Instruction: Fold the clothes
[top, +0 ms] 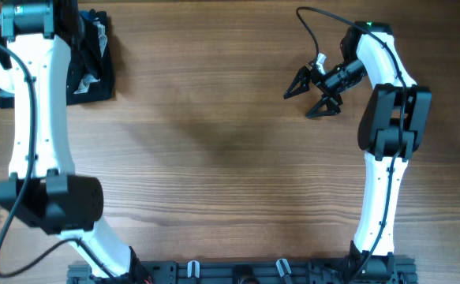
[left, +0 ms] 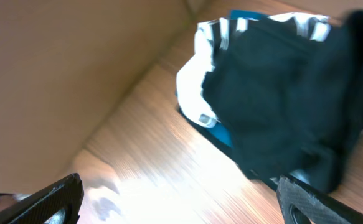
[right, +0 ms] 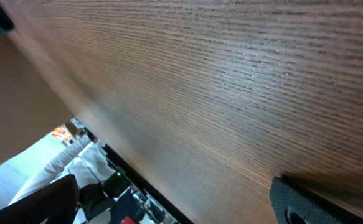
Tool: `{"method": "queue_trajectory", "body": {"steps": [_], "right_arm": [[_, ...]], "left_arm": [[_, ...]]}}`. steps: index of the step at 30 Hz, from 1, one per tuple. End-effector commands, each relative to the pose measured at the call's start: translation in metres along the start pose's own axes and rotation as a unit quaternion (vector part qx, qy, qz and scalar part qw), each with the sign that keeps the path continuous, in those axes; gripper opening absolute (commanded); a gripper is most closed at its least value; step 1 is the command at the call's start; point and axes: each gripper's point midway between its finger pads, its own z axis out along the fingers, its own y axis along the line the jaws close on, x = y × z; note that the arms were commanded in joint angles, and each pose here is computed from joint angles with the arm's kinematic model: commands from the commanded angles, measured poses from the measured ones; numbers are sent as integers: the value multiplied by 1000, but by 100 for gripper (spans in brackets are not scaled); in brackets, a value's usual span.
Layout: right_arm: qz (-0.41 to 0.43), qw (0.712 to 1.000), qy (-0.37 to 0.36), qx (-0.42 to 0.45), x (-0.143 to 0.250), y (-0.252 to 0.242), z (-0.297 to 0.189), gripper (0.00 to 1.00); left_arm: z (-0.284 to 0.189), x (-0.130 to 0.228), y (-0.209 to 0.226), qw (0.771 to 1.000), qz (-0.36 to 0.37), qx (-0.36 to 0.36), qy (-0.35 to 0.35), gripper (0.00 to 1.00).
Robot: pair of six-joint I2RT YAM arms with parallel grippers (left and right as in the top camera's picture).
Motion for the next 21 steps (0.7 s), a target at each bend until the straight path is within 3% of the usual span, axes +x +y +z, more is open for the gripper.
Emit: {"method": "queue_trajectory", "body": {"steps": [1,8,14,21], "right_arm": [[-8,998,-2,70,-10,-32,5,99],[-66,986,-79,131,-48,-35,-21,100],[-164,952,-215,144,-95,18,-84,100],[-268,894,-318,166,-104,79,-153,100]], "left_arm": [[-44,-3,-3,990,-75,117,3,100],[-122,-37,26,960,-149,219,-91,100],[-236,-65,97,887,-238,317,-236,100],[-315,-31,173,822,-265,404,-303,100]]}}
